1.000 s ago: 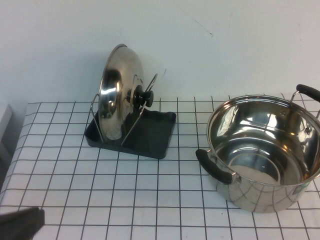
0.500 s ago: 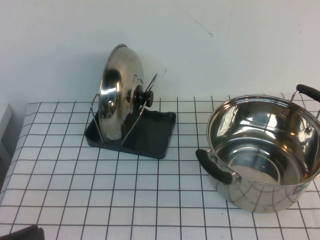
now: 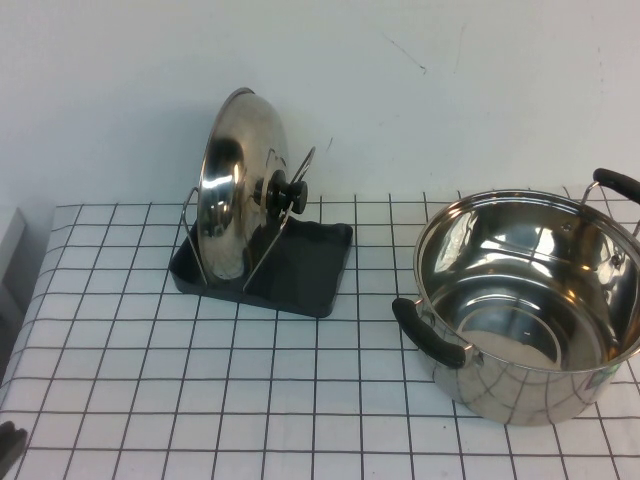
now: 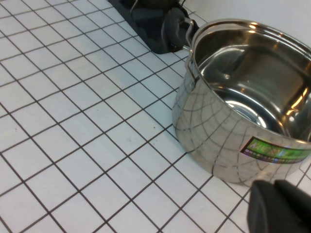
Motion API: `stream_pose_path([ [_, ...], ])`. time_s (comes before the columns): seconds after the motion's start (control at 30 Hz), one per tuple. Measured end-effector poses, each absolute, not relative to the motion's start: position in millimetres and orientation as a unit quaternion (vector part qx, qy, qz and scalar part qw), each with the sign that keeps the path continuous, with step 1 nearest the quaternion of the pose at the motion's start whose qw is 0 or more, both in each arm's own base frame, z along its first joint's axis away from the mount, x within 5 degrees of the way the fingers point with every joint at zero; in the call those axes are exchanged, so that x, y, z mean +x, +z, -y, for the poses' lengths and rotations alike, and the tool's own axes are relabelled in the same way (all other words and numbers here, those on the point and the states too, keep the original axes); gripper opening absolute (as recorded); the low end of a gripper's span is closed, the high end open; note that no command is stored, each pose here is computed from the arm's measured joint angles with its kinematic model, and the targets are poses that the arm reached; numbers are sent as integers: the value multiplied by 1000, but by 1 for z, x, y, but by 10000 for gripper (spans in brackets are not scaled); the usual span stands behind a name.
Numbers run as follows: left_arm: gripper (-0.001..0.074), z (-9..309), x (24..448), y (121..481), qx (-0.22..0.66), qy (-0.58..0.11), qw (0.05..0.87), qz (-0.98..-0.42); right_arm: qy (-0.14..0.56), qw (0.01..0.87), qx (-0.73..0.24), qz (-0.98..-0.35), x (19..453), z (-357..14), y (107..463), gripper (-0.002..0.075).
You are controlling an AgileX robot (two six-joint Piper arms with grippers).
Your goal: Put pot lid on rack
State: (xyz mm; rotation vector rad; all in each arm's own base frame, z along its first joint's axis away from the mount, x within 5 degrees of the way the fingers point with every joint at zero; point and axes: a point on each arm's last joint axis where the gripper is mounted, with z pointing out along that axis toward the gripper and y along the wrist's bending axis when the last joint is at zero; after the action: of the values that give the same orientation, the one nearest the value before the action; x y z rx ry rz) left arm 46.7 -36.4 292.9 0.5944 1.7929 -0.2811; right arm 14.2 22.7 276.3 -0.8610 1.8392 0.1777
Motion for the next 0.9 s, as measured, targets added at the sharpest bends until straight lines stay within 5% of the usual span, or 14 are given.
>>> stream_pose_path([
  [0.33,-1,24,35,252,295,-17,598,-745,75,523,-360,-769,14,-23,276,-1],
  [0.63,-1,13,45,222,111,-35,651,-751,75,523,-360,-769,14,-23,276,-1],
  [0.9,-1,11,51,190,60,-60,619,-781,75,523,-360,-769,14,-23,276,-1],
])
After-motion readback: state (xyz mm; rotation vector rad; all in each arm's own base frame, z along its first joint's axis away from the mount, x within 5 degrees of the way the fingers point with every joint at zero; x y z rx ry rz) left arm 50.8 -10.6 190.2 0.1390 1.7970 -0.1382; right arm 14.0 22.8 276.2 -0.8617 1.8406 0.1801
